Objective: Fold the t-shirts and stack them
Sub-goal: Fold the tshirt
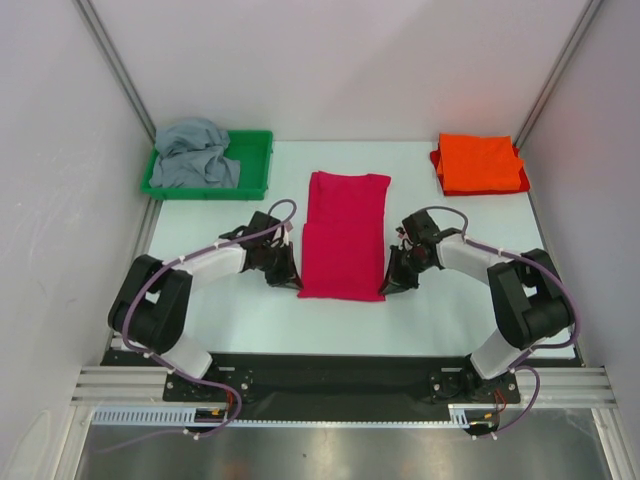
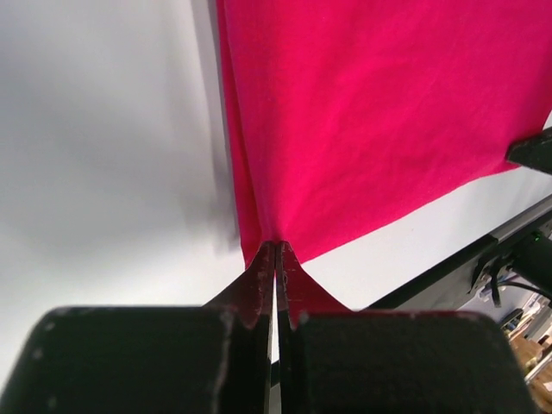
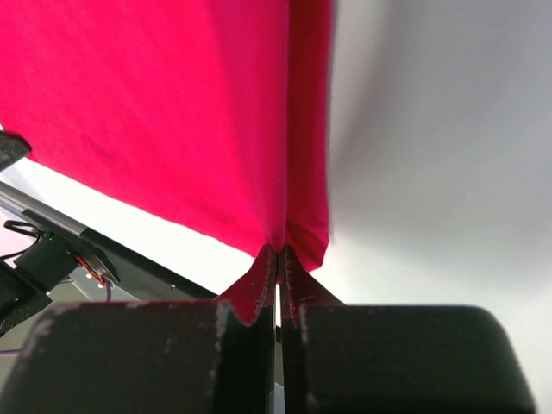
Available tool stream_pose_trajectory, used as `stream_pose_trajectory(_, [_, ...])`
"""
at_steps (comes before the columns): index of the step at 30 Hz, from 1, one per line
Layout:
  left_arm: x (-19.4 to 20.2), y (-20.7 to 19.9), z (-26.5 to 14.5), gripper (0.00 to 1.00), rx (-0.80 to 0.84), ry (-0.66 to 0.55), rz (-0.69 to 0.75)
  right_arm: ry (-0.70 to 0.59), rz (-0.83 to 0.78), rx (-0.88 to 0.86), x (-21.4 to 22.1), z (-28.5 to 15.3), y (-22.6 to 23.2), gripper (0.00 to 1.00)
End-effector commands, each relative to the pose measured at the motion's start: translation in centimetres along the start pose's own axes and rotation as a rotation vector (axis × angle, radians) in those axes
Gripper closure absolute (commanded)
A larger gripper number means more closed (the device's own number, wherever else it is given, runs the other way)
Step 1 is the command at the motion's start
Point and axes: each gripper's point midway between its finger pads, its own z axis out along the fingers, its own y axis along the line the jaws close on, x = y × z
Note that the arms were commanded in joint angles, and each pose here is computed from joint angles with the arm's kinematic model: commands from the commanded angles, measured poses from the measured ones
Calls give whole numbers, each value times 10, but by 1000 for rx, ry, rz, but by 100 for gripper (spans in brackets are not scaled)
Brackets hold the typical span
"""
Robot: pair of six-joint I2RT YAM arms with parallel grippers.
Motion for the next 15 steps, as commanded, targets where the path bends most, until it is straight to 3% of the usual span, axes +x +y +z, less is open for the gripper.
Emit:
stream_pose_trajectory(1, [10,-3,-5,100,0,1,40,-32,-2,-7,-2,-3,2,100])
stream_pose_trajectory(10, [22,10,-2,99,-33,20,39,-18,2,-15,12,3,-2,100])
stream_pose_trajectory(11, [19,12,-5,81,-52,6,48,-29,-1,5,11,2,-5,91])
stream_pose_trajectory(13, [17,13,-16,63,-74,-22,66,-51,-10,23,12,-9,-5,75])
stream_pose_trajectory(14, [17,16,-20,47,-97,-40,70,-54,-8,24,14,-12,-5,60])
stream_pose_trajectory(15, [18,16,-26,35,-96,-49,76,-62,-2,17,20,-17,-6,55])
